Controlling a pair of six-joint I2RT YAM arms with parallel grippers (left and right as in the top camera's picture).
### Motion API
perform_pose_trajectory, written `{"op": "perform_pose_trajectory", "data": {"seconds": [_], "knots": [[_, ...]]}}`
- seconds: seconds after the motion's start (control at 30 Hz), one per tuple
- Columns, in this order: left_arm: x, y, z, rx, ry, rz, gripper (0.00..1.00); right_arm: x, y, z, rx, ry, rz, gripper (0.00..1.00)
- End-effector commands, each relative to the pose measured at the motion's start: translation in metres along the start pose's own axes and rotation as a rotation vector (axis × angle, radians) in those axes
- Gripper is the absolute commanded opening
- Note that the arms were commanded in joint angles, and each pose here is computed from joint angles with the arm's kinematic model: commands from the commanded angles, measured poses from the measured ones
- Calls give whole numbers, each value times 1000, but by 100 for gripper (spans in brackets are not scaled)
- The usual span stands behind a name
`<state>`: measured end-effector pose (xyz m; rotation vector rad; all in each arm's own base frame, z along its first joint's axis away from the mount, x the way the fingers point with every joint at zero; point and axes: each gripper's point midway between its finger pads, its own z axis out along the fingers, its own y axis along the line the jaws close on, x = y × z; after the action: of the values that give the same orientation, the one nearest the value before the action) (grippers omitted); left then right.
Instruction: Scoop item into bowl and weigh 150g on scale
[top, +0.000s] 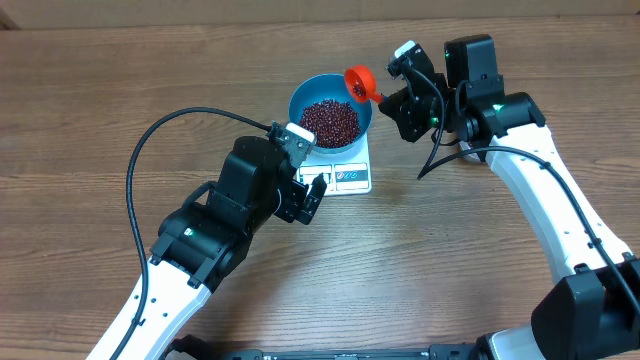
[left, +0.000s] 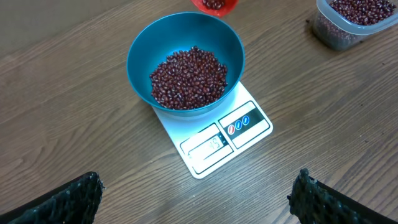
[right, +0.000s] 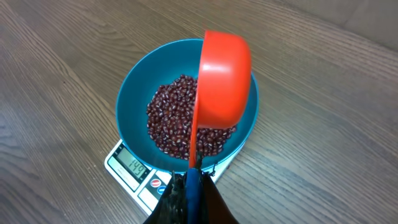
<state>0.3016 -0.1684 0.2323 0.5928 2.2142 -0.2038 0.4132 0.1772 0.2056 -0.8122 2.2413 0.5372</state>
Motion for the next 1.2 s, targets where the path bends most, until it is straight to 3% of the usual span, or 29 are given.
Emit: {"op": "perform_pose_trajectory", "data": {"seconds": [0.0, 0.1, 0.4, 0.67, 0.8, 0.9, 1.0, 1.1, 1.17], "knots": [[2, 1, 1, -1, 5, 17, 100, 6, 11, 7, -29, 26, -18, 3], [2, 1, 1, -1, 4, 17, 100, 7, -3, 7, 50, 38, -33, 4], [2, 1, 1, -1, 5, 17, 100, 3, 10, 7, -17, 15, -45, 4], [2, 1, 1, -1, 5, 17, 100, 5, -2, 7, 51, 32, -51, 4], [2, 1, 1, -2, 5, 17, 100, 2, 11, 8, -22, 12, -55, 4], [2, 1, 1, -1, 4, 17, 100, 4, -2, 8, 55, 29, -59, 4], [2, 1, 1, -1, 5, 17, 100, 1, 9, 8, -9, 10, -39, 4], [2, 1, 1, -2, 4, 17, 100, 6, -3, 8, 70, 40, -68, 4], [2, 1, 1, -1, 5, 17, 100, 1, 6, 8, 15, 14, -30, 4]]}}
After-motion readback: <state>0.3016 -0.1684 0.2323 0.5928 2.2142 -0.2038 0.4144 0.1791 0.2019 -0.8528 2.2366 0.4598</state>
